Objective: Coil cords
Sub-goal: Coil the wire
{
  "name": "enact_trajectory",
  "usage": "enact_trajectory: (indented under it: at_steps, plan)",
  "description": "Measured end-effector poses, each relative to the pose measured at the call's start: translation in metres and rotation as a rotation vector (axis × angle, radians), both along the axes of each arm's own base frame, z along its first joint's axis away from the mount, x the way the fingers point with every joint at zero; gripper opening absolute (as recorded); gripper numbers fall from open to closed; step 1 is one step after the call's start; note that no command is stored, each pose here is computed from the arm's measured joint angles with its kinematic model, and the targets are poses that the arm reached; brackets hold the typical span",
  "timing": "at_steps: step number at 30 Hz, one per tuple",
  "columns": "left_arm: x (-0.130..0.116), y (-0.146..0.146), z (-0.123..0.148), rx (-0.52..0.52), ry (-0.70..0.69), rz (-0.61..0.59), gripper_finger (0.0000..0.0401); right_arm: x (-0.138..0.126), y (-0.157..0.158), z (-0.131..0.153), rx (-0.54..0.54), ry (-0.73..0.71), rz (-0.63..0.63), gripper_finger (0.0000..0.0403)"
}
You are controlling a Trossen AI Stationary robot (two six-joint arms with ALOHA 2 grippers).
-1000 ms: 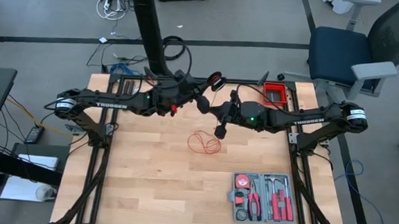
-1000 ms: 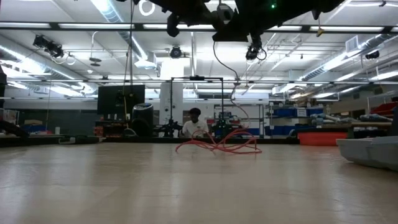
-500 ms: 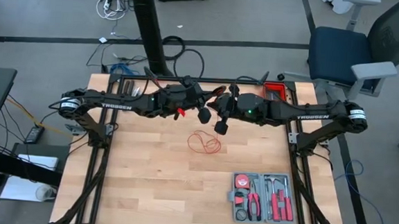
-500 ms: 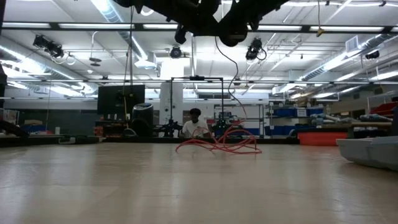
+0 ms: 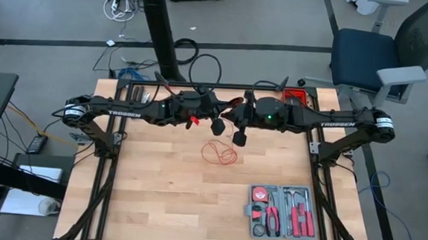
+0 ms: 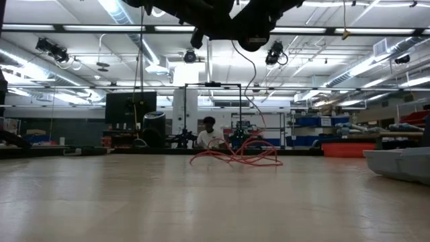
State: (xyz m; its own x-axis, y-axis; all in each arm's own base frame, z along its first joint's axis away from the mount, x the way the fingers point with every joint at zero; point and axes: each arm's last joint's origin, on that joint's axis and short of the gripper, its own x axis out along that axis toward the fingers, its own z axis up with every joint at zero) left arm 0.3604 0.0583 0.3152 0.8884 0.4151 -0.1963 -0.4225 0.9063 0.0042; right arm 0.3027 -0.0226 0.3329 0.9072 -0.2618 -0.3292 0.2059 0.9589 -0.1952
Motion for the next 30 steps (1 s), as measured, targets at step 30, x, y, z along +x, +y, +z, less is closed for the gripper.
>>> enact_trajectory:
  at_steps: [30]
  plan:
    - [-0.011, -0.002, -0.012, 0.163, 0.319, -0.066, 0.0, -0.027, 0.002, 0.008, -0.061, 0.104, 0.054, 0.0]
